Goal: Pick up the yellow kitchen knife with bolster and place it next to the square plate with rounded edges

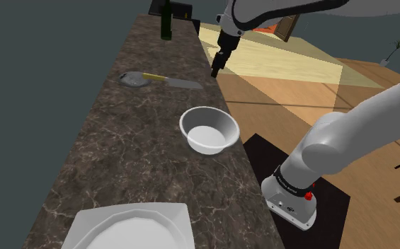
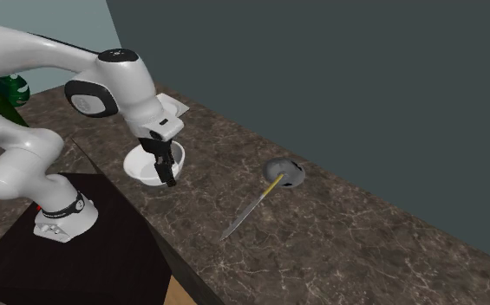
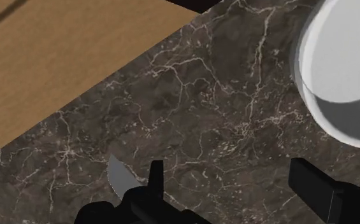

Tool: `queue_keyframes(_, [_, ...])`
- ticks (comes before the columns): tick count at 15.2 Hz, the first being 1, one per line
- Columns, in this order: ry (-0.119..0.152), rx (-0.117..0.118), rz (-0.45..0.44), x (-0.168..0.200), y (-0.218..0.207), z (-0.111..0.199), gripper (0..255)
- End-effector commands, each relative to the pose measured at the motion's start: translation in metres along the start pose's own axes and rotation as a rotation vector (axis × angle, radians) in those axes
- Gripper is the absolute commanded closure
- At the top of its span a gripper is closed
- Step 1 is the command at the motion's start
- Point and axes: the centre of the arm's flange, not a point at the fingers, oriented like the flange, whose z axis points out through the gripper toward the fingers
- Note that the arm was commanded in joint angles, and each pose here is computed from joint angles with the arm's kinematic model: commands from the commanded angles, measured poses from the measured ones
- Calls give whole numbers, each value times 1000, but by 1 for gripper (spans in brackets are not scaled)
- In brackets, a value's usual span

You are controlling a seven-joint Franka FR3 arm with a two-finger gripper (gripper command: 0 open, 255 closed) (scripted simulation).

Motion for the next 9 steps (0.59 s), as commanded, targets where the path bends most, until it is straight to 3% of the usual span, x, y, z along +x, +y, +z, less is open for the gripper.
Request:
queue_keyframes(1, [20, -3, -36, 20, 3, 17, 0])
queue_keyframes(9, [89, -13, -173, 93, 25, 77, 0])
